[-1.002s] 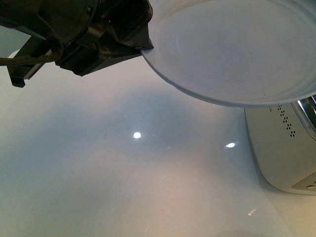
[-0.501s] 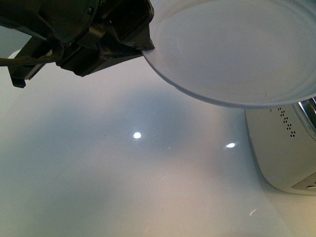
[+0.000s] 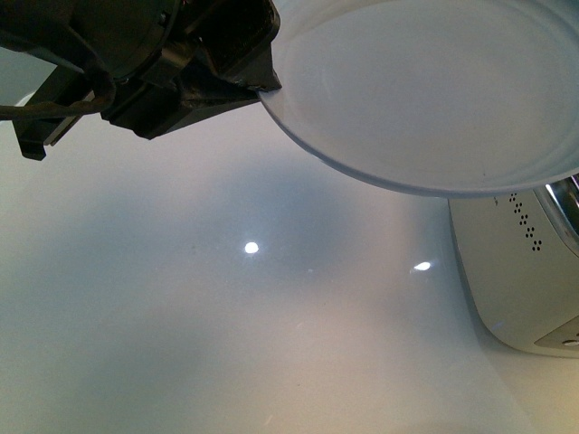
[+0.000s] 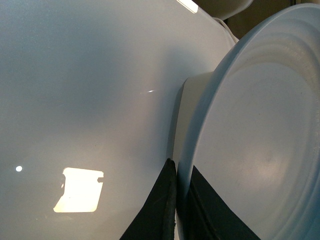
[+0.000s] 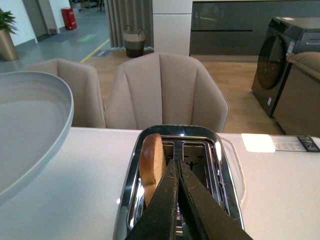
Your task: Left arm holds plate, right arm toasts bread
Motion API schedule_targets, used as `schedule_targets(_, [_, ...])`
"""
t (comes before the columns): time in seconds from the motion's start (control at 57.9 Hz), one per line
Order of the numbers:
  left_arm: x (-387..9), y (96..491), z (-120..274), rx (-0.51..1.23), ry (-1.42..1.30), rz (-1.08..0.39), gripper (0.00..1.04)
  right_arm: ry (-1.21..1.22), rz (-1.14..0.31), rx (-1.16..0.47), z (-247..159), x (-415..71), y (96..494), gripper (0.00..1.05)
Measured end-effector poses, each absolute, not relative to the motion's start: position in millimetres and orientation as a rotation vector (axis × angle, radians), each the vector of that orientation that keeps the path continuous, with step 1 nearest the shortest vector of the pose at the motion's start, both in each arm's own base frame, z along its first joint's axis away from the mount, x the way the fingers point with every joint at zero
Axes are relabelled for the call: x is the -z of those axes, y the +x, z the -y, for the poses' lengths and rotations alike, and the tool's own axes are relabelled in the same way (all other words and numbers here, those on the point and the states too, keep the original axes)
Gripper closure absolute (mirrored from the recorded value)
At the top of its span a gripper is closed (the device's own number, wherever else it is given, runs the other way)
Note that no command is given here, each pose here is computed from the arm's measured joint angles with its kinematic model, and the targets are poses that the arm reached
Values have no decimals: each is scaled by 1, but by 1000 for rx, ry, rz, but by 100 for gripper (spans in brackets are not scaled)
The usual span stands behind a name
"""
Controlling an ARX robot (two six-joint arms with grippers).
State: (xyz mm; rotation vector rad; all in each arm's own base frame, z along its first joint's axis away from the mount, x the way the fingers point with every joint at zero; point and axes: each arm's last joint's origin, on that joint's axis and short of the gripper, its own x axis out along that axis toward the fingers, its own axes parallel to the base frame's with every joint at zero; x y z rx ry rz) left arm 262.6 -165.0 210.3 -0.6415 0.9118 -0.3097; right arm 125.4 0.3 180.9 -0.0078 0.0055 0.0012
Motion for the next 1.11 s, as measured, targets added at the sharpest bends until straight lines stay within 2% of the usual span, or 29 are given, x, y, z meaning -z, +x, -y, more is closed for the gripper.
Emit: schedule_targets(1.105, [-211,263,165,311,-642,-909,102,-7,18,-1,0,-171,97,102])
